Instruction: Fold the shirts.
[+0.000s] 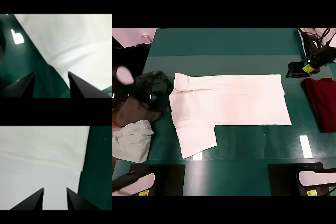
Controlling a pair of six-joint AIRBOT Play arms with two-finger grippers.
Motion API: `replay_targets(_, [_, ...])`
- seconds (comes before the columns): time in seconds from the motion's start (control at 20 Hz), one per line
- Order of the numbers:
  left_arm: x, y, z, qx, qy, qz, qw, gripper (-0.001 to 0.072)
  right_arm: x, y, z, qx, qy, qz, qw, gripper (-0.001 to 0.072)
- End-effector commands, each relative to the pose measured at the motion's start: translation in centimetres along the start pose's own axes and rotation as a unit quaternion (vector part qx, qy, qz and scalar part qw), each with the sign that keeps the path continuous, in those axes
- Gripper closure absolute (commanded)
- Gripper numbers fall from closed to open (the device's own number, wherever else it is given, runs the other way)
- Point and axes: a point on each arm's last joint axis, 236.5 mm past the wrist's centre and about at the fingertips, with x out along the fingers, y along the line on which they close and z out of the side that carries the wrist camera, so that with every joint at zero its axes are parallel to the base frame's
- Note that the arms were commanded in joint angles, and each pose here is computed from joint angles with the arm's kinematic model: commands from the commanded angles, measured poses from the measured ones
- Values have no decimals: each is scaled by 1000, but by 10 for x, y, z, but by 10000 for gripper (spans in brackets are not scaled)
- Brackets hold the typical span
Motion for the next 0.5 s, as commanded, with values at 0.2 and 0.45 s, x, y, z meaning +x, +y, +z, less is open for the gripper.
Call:
replay_targets(0.2, [65,-28,-108,-138,3,-102,985,222,-9,31,2,-7,-11,57,998,367])
replay_targets(0.45, [81,-32,-109,-159,-11,-120,980,222,-10,34,-4,-8,1,65,998,367])
